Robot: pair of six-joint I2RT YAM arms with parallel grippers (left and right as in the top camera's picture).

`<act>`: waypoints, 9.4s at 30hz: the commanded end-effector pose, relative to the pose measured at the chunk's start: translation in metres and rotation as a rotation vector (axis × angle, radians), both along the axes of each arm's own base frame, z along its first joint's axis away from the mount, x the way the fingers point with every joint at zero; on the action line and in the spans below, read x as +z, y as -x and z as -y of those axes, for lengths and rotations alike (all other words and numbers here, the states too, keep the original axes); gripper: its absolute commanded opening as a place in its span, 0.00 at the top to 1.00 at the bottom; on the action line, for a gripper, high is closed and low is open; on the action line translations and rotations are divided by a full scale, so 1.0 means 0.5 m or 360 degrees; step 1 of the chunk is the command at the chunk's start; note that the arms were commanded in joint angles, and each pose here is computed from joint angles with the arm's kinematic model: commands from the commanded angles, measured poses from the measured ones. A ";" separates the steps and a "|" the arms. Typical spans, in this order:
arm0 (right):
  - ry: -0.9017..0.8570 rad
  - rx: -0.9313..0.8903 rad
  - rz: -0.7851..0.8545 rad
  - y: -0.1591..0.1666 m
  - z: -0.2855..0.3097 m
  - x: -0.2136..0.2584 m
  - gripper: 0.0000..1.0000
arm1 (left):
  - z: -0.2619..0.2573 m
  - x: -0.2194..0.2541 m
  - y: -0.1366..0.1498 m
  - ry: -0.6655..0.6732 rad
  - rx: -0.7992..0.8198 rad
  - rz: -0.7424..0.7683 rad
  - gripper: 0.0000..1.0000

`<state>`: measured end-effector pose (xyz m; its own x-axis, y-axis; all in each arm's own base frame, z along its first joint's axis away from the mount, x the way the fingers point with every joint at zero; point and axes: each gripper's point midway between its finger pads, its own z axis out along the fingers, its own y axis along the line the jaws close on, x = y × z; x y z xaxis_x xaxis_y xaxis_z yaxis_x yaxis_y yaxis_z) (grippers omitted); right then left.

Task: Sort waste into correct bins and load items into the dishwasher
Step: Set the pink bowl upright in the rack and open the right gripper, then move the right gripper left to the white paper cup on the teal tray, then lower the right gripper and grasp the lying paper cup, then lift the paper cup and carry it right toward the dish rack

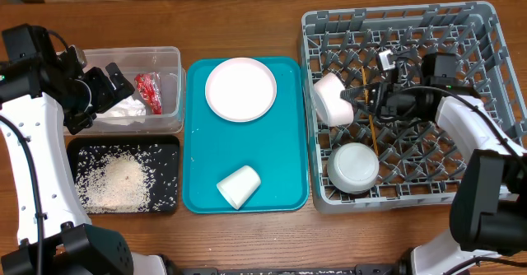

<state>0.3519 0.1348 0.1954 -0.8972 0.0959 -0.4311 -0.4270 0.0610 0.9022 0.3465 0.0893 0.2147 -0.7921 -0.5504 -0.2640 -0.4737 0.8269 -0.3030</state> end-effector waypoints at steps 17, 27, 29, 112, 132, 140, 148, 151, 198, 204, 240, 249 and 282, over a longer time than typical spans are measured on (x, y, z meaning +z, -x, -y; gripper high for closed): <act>-0.0044 0.0016 -0.0121 -0.001 -0.002 0.007 0.96 | 0.002 0.020 -0.002 -0.0029 -0.0023 0.0048 0.00; 0.0030 -0.0110 -0.0195 -0.014 0.037 -0.019 0.96 | 0.002 0.020 -0.002 -0.0029 -0.0023 0.0048 0.00; 0.0029 -0.0131 -0.0195 -0.017 0.047 -0.019 0.95 | 0.002 0.020 -0.002 -0.0028 -0.0023 0.0048 0.00; 0.2284 0.0529 0.1430 0.329 -0.451 -0.226 0.39 | 0.002 0.020 -0.002 -0.0028 -0.0023 0.0048 0.00; 0.2560 0.0320 0.1396 0.243 -0.374 -0.217 0.39 | 0.002 0.020 -0.002 -0.0029 -0.0023 0.0048 0.00; 0.2491 0.0353 0.1339 0.245 -0.380 -0.223 0.39 | 0.002 0.020 -0.002 -0.0029 -0.0023 0.0048 0.00; 0.2431 0.0343 0.1341 0.244 -0.396 -0.222 0.39 | 0.002 0.020 -0.002 -0.0029 -0.0023 0.0048 0.00; 0.2413 0.0325 0.1349 0.242 -0.402 -0.219 0.39 | 0.002 0.020 -0.002 -0.0029 -0.0023 0.0049 0.00; 0.2518 0.0129 0.1386 0.168 -0.405 -0.257 0.59 | 0.001 0.020 -0.003 -0.0035 -0.0021 0.0050 0.00; 0.2517 0.0138 0.1384 0.171 -0.405 -0.258 0.80 | -0.001 0.020 -0.003 -0.0035 -0.0018 0.0050 0.00; 0.1819 -0.0091 0.0770 0.173 -0.388 -0.063 0.93 | 0.002 0.020 -0.004 -0.0034 -0.0025 0.0049 0.00; 0.1480 0.0028 -0.0071 0.268 -0.414 -0.104 0.67 | 0.002 0.020 -0.004 -0.0035 -0.0025 0.0050 0.00; 0.1150 -0.0330 -0.0195 0.118 -0.374 -0.237 0.54 | 0.002 0.020 -0.004 -0.0035 -0.0025 0.0050 0.00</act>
